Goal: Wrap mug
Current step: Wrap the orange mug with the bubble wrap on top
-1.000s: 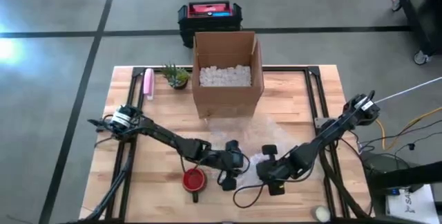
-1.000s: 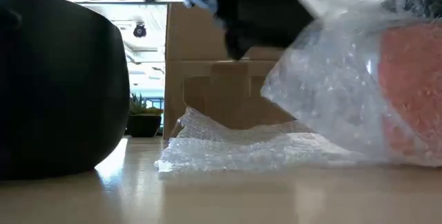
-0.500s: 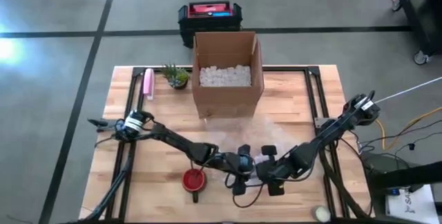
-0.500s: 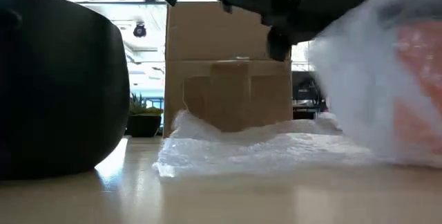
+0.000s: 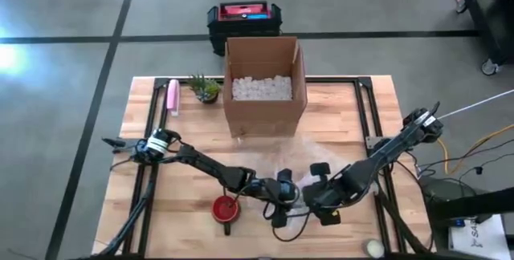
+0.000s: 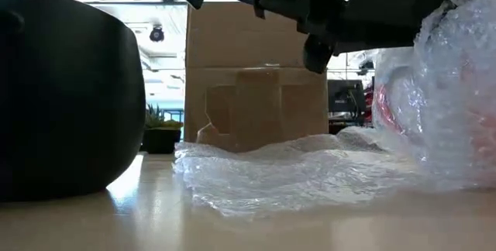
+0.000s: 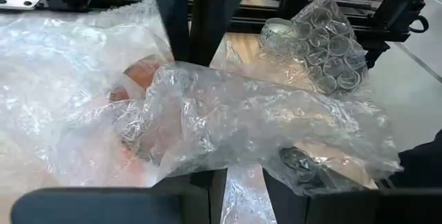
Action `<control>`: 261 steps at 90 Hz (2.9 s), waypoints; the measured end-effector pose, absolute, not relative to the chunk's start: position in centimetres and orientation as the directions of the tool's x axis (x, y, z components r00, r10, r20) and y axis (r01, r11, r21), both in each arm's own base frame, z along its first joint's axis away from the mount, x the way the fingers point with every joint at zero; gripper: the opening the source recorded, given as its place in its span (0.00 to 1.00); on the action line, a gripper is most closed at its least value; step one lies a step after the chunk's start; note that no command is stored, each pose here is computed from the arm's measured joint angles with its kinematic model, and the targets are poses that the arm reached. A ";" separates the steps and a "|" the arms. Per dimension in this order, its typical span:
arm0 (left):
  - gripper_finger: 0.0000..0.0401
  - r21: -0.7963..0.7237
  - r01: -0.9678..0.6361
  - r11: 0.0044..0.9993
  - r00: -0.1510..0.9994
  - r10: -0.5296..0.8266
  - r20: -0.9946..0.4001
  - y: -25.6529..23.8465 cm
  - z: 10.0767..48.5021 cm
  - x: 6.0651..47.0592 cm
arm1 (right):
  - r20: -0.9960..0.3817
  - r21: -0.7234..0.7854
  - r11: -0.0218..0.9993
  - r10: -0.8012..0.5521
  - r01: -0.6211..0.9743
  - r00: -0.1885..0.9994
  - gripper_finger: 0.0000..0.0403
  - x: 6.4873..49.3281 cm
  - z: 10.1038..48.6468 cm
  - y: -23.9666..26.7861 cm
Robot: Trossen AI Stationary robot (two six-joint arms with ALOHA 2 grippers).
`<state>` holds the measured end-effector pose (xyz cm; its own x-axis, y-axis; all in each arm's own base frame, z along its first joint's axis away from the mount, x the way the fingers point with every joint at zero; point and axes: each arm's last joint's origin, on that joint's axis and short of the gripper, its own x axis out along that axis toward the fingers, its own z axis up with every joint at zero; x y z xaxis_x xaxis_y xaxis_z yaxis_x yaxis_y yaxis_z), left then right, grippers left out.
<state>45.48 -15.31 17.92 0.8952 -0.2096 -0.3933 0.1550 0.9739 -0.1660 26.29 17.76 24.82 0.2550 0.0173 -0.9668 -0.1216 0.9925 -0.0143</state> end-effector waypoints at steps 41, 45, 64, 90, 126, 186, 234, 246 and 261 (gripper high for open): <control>0.19 -0.169 0.141 0.975 0.887 -0.200 -0.415 -15.1 18.5 45.1 | -0.980 -0.078 0.987 -0.050 -0.138 0.195 0.01 26.6 17.4 17.7; 0.19 -0.185 0.133 0.974 0.886 -0.200 -0.419 -15.1 18.5 45.1 | -0.979 -0.073 0.988 -0.044 -0.138 0.197 0.01 26.5 17.1 17.7; 0.19 -0.211 0.130 0.969 0.895 -0.206 -0.395 -15.3 19.7 45.4 | -0.983 -0.064 0.986 -0.037 -0.151 0.179 0.01 26.3 16.6 17.6; 0.19 -0.218 0.089 0.972 0.868 -0.183 -0.462 -14.6 20.0 45.5 | -0.964 -0.056 0.992 -0.024 -0.113 0.267 0.01 26.8 17.0 17.9; 0.19 -0.210 0.056 0.976 0.792 -0.172 -0.586 -14.6 22.6 43.0 | -0.919 -0.034 0.990 0.024 -0.139 0.394 0.01 29.3 16.7 17.6; 0.19 -0.176 -0.041 0.984 0.839 -0.062 -0.540 -14.0 24.4 42.6 | -0.909 -0.077 0.981 0.004 -0.178 0.416 0.01 30.0 20.5 16.6; 0.19 -0.180 -0.056 0.982 0.853 -0.047 -0.520 -14.2 22.9 43.5 | -0.899 -0.088 0.984 -0.011 -0.157 0.437 0.01 29.3 21.9 15.9; 0.19 -0.169 -0.085 0.982 0.808 -0.032 -0.588 -14.2 21.9 43.2 | -0.914 -0.119 0.977 -0.038 -0.178 0.404 0.01 29.6 20.2 15.9; 0.19 -0.150 -0.113 0.982 0.773 -0.008 -0.635 -13.9 21.4 42.9 | -0.903 -0.146 0.967 -0.045 -0.209 0.426 0.01 30.3 19.7 15.9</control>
<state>42.91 -13.92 21.40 0.7728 -0.0078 -0.6346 -0.1129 0.9823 -0.1497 30.31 15.89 19.68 0.4264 -0.0446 -0.9034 -0.2090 0.9669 -0.1464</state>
